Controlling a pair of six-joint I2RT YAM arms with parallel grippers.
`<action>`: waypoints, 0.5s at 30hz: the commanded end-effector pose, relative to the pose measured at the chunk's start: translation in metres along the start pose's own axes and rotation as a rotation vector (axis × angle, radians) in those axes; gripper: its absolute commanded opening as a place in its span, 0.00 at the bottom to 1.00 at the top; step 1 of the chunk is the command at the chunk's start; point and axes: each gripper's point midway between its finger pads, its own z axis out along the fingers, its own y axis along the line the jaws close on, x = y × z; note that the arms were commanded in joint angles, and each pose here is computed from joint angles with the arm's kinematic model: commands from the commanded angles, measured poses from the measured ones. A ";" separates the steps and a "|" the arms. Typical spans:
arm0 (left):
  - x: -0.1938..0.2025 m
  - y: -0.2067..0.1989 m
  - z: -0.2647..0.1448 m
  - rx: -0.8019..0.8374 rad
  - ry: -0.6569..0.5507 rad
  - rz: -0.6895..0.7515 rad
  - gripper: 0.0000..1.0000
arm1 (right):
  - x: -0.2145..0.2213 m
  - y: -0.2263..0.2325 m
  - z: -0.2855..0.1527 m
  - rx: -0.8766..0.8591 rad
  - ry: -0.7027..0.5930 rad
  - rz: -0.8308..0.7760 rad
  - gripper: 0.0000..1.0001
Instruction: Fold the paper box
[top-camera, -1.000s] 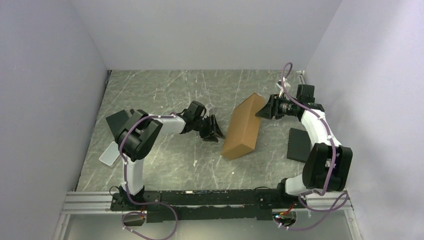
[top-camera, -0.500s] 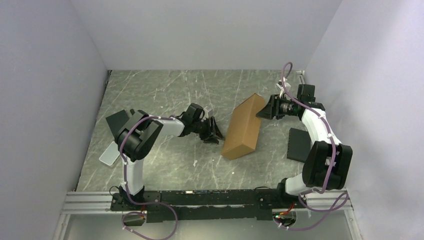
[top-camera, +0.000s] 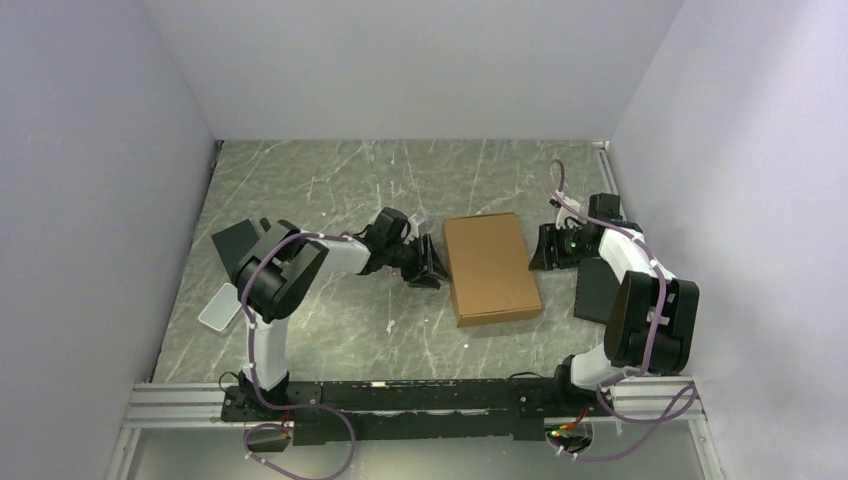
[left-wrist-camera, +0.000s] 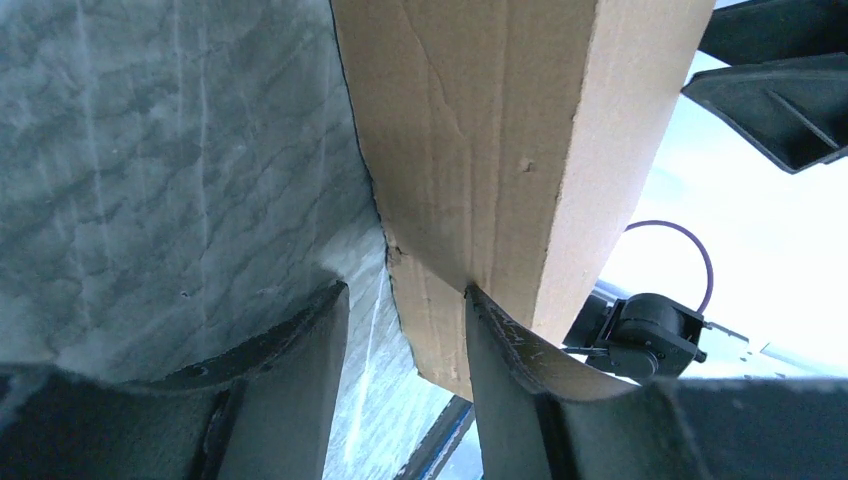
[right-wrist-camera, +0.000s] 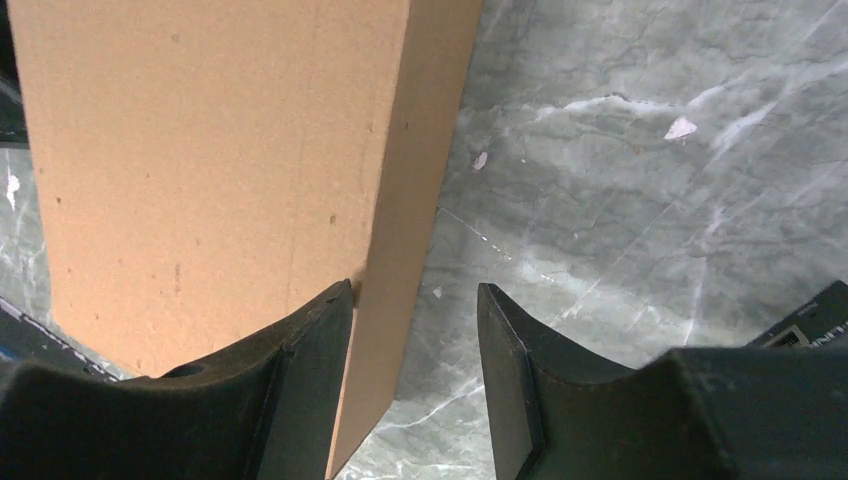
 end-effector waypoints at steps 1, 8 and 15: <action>-0.001 -0.004 0.007 0.007 0.006 0.021 0.52 | 0.001 -0.008 0.008 0.005 0.042 -0.019 0.52; 0.000 0.004 0.003 -0.044 -0.009 0.021 0.52 | -0.006 -0.014 0.021 -0.008 0.051 -0.009 0.52; -0.009 0.015 0.001 -0.095 -0.020 0.006 0.52 | -0.014 0.027 0.060 -0.114 0.143 -0.072 0.41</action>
